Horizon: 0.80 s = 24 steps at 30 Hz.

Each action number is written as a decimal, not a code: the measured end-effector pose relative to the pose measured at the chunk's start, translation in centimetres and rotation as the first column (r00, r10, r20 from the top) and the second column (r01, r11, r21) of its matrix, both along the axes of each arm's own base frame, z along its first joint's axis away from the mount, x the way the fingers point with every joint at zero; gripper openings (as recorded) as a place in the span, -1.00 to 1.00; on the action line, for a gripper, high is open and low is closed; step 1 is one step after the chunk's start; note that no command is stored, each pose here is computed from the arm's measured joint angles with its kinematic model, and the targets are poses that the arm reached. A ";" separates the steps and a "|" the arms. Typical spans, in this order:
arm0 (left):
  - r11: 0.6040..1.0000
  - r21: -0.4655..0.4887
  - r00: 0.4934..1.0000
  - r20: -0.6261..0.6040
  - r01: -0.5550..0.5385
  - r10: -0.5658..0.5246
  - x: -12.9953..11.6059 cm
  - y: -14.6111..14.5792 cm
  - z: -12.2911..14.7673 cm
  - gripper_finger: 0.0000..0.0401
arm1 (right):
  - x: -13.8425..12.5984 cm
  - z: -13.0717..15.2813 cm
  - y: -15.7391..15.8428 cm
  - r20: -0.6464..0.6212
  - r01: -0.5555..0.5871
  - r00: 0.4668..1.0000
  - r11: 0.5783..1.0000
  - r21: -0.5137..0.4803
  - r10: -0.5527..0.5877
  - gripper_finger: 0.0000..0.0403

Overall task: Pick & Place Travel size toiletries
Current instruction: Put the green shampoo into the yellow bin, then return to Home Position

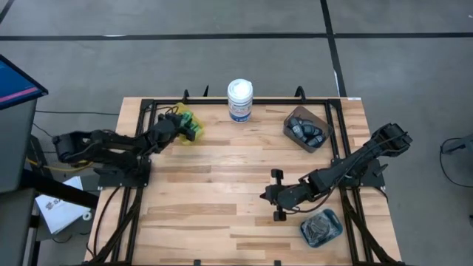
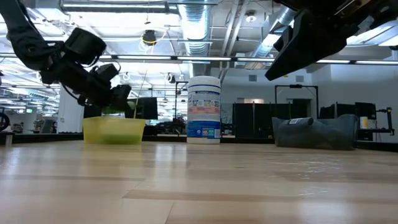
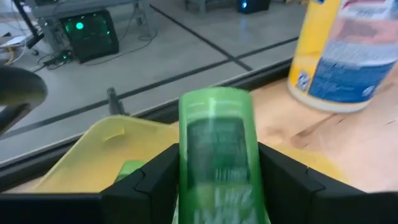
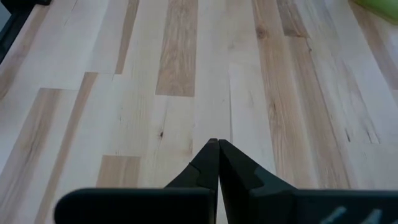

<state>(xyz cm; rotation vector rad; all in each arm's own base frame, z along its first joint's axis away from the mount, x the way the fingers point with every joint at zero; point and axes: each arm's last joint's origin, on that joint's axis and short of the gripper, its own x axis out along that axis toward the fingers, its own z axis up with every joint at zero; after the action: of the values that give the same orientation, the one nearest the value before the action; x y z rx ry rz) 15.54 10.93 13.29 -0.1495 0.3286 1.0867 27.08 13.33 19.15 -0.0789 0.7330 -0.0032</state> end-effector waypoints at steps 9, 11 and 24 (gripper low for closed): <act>0.998 -0.031 0.999 -0.002 0.046 -0.046 0.1 0.3 -0.4 0.04 | 0.0 0.0 0.0 0.000 0.001 1.000 1.000 0.002 -0.001 -1.00; 0.994 -0.030 0.991 0.080 0.108 -0.106 0.3 0.0 0.5 0.10 | 0.0 0.0 0.0 0.001 0.001 1.000 1.000 0.002 -0.001 -1.00; 0.922 0.128 0.830 0.404 0.365 -0.384 -1.9 -5.1 7.4 -0.59 | 0.9 2.8 -0.5 0.188 -0.090 0.977 0.993 -0.073 0.102 -1.00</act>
<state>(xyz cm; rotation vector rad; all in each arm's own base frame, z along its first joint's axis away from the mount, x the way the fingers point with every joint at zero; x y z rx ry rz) 13.67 5.83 20.64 -0.2634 -0.0628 0.6436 27.96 12.87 21.95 -0.1733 0.5362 0.0574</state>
